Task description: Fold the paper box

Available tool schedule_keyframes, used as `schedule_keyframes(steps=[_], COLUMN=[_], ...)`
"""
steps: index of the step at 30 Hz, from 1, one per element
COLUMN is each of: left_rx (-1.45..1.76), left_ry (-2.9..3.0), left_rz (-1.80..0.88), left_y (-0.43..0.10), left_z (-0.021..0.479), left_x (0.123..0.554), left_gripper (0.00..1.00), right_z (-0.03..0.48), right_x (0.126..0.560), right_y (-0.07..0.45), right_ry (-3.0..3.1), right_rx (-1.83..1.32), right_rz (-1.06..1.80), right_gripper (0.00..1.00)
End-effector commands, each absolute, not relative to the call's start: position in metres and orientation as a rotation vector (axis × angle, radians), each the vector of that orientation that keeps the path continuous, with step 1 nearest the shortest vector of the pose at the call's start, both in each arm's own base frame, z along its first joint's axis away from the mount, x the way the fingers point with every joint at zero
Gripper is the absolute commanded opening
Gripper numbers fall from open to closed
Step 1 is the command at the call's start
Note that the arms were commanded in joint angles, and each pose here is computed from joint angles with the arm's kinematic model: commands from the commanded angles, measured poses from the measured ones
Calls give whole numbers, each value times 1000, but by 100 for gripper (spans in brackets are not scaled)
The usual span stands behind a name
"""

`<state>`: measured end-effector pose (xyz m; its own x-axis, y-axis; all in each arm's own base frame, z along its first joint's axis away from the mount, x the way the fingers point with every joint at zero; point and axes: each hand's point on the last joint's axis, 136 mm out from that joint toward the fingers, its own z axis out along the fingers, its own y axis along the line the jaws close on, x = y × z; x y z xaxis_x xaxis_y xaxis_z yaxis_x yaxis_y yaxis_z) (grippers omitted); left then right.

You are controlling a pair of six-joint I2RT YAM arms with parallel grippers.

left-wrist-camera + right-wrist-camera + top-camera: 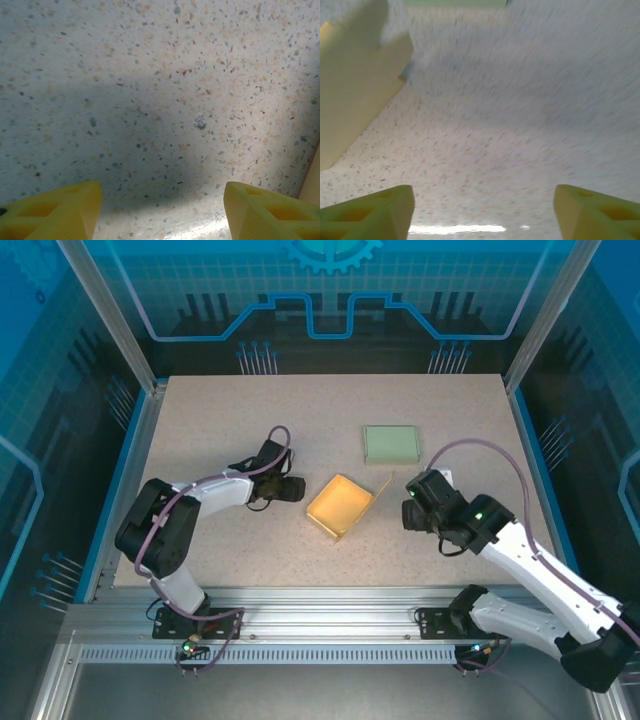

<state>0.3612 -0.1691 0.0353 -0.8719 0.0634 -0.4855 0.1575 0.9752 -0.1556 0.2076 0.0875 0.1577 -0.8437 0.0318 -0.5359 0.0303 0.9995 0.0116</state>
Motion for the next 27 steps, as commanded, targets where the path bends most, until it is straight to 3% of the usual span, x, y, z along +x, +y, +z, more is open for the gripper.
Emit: schedule_keyframes(steps=[1,9,16,27], left_rx=[185,216,212,204], left_ry=[2633,2658,2657,2593], left_rz=[-304,-399,-476,-623], left_y=[-180,-198,-205,-230], left_z=[32,19,14,26], left_x=[361,340,320,271], left_gripper=[63,62,61,61], right_z=[138,77,48,44], right_x=[222,249,284,351], right_y=[129,158,175,206], right_ry=[2550,2586,2639,2671], right_rx=[139,213,164,38], right_rz=[349,554,560,658], right_gripper=[66,43,35,32])
